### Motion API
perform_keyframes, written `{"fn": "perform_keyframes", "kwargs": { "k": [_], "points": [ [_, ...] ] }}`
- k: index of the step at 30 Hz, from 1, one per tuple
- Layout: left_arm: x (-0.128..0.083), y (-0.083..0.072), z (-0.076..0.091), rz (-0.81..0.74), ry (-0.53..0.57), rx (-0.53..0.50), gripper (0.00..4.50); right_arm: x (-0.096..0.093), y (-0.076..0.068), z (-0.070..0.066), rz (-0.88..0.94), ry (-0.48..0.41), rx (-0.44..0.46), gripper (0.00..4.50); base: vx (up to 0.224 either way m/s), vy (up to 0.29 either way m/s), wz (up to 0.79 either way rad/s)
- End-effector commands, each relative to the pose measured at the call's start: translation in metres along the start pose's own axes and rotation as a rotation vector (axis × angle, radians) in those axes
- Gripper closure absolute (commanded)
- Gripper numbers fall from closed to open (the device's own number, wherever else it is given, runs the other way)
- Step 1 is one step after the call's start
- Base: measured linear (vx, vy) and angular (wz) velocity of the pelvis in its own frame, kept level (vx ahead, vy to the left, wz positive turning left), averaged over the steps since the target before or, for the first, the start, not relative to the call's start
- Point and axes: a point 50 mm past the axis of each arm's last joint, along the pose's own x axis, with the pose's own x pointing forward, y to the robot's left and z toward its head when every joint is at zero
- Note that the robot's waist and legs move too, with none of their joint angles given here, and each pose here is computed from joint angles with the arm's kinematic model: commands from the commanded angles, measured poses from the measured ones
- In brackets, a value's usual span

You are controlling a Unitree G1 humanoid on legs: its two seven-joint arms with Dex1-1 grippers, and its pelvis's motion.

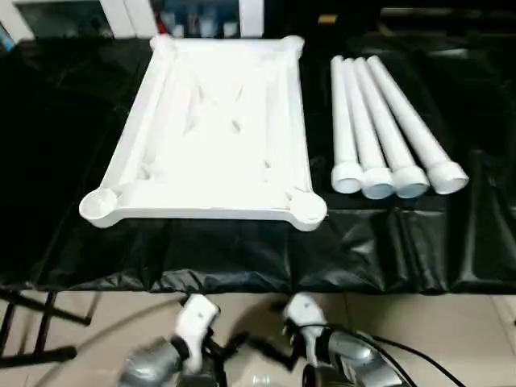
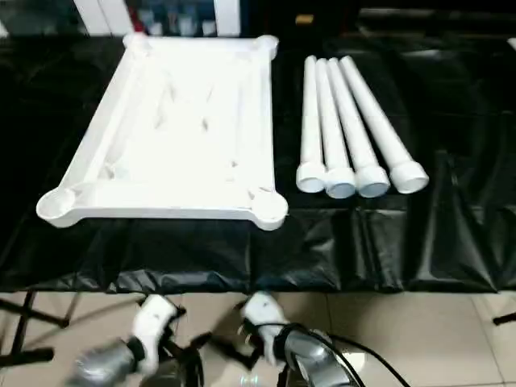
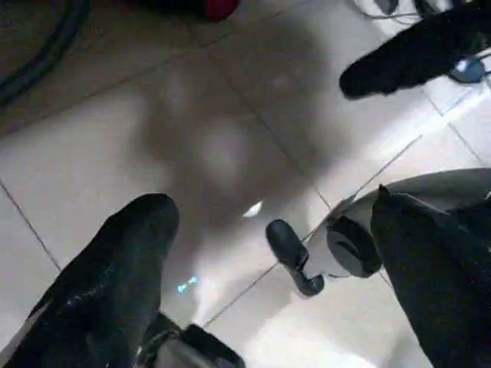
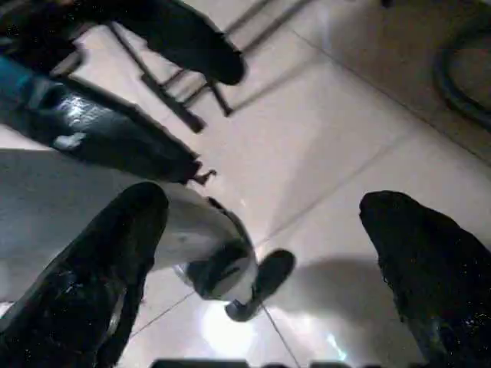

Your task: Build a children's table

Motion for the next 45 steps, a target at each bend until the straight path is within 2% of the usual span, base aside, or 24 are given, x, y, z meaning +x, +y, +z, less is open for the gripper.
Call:
{"fn": "perform_keyframes", "kwargs": {
  "k": [1,7,11,14,19,20,23,24,26,33,37,40,41,45],
  "points": [
    [-0.007,-0.003,-0.006,-0.042,0.021,-0.001,0.0,-0.003,0.003,0.006,0.044,-0.019,-0.037,0.03,0.0,0.0,0.0],
    [-0.014,-0.001,-0.004,-0.043,0.009,0.005,0.0,-0.005,0.004,0.009,0.059,-0.022,-0.094,0.03,0.0,0.0,0.0],
    [-0.023,-0.006,0.0,-0.058,-0.02,0.009,0.0,-0.012,0.006,0.017,0.079,-0.06,-0.136,0.03,0.0,0.0,0.0],
    [-0.034,-0.011,0.011,-0.054,-0.077,0.027,0.0,-0.019,0.005,0.029,0.077,-0.117,-0.157,0.03,0.0,0.0,0.0],
    [-0.046,-0.017,0.02,-0.059,-0.118,0.035,0.0,-0.028,0.002,0.039,0.069,-0.163,-0.162,0.03,0.0,0.0,0.0],
    [-0.054,-0.021,0.026,-0.059,-0.146,0.032,0.0,-0.036,0.002,0.048,0.088,-0.205,-0.151,0.03,0.0,0.0,0.0],
    [-0.06,-0.023,0.03,-0.059,-0.167,0.027,0.0,-0.042,0.004,0.055,0.115,-0.233,-0.145,0.03,0.0,0.0,0.0],
    [-0.068,-0.028,0.037,-0.073,-0.186,0.03,0.0,-0.048,0.007,0.063,0.152,-0.256,-0.147,0.03,0.0,0.0,0.0],
    [-0.074,-0.032,0.045,-0.086,-0.203,0.034,0.0,-0.054,0.012,0.07,0.208,-0.261,-0.157,0.03,0.0,0.0,0.0],
    [-0.076,-0.032,0.048,-0.08,-0.207,0.032,0.0,-0.057,0.017,0.073,0.258,-0.25,-0.151,0.03,0.0,0.0,0.0],
    [-0.076,-0.033,0.051,-0.1,-0.214,0.039,0.0,-0.062,0.018,0.081,0.287,-0.26,-0.146,0.03,0.0,0.0,0.0],
    [-0.082,-0.034,0.06,-0.136,-0.23,0.041,0.0,-0.07,0.019,0.094,0.316,-0.294,-0.127,0.03,0.0,0.0,0.0],
    [-0.087,-0.034,0.071,-0.152,-0.267,0.045,0.0,-0.075,0.017,0.106,0.32,-0.337,-0.114,0.03,0.0,0.0,0.0],
    [-0.099,-0.033,0.099,-0.154,-0.366,0.051,0.0,-0.089,0.015,0.133,0.329,-0.426,-0.098,0.03,0.0,0.0,0.0]
  ]
}}
